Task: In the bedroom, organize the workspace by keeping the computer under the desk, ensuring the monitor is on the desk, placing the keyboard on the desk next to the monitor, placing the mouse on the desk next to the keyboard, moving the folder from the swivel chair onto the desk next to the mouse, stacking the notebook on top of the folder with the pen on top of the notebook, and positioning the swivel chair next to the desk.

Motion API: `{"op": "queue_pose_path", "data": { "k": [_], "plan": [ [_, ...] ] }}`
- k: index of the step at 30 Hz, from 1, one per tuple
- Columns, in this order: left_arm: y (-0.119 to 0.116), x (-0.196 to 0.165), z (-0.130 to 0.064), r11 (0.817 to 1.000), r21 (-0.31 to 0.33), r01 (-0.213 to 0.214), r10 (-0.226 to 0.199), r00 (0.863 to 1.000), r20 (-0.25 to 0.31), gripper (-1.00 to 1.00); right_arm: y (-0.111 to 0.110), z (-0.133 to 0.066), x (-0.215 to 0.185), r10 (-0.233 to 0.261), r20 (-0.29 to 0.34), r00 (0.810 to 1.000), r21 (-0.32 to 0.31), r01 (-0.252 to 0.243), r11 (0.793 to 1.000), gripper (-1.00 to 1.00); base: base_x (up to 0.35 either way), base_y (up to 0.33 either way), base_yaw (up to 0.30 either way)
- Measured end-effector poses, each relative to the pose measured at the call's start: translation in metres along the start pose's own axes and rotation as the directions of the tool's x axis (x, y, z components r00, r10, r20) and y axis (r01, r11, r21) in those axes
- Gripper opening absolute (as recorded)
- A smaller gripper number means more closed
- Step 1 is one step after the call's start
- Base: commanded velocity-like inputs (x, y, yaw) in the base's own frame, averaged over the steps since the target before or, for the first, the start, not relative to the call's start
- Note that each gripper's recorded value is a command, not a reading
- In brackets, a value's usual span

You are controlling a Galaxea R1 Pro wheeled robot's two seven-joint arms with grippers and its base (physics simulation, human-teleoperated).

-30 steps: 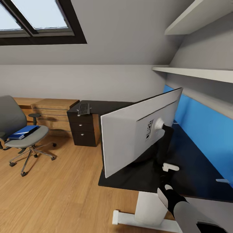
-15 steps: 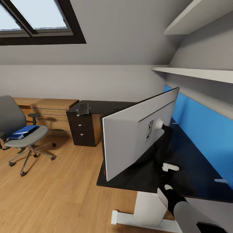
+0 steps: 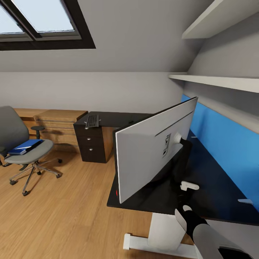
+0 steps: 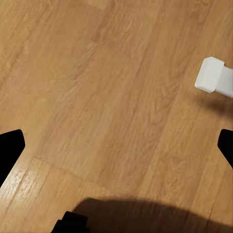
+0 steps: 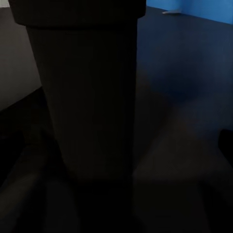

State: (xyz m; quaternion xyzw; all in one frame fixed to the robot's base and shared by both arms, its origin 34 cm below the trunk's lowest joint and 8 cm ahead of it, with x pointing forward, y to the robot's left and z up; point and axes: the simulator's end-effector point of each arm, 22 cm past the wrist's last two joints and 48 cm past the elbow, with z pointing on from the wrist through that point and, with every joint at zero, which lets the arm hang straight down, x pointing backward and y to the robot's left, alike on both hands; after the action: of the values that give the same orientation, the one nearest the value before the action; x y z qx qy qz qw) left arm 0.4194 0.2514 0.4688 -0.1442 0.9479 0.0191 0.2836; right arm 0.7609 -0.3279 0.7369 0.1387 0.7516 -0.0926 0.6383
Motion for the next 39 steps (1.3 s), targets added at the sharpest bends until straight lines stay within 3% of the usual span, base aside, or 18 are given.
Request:
{"op": "queue_pose_path", "data": {
  "k": [39],
  "plan": [
    [0.000,0.001,0.000,1.000,0.001,0.001,-0.001,1.000,-0.002,1.00,0.004,0.004,-0.014,0.011,0.030,0.999,-0.001,-0.011,1.000,1.00,-0.022,0.000,0.000]
  ]
}}
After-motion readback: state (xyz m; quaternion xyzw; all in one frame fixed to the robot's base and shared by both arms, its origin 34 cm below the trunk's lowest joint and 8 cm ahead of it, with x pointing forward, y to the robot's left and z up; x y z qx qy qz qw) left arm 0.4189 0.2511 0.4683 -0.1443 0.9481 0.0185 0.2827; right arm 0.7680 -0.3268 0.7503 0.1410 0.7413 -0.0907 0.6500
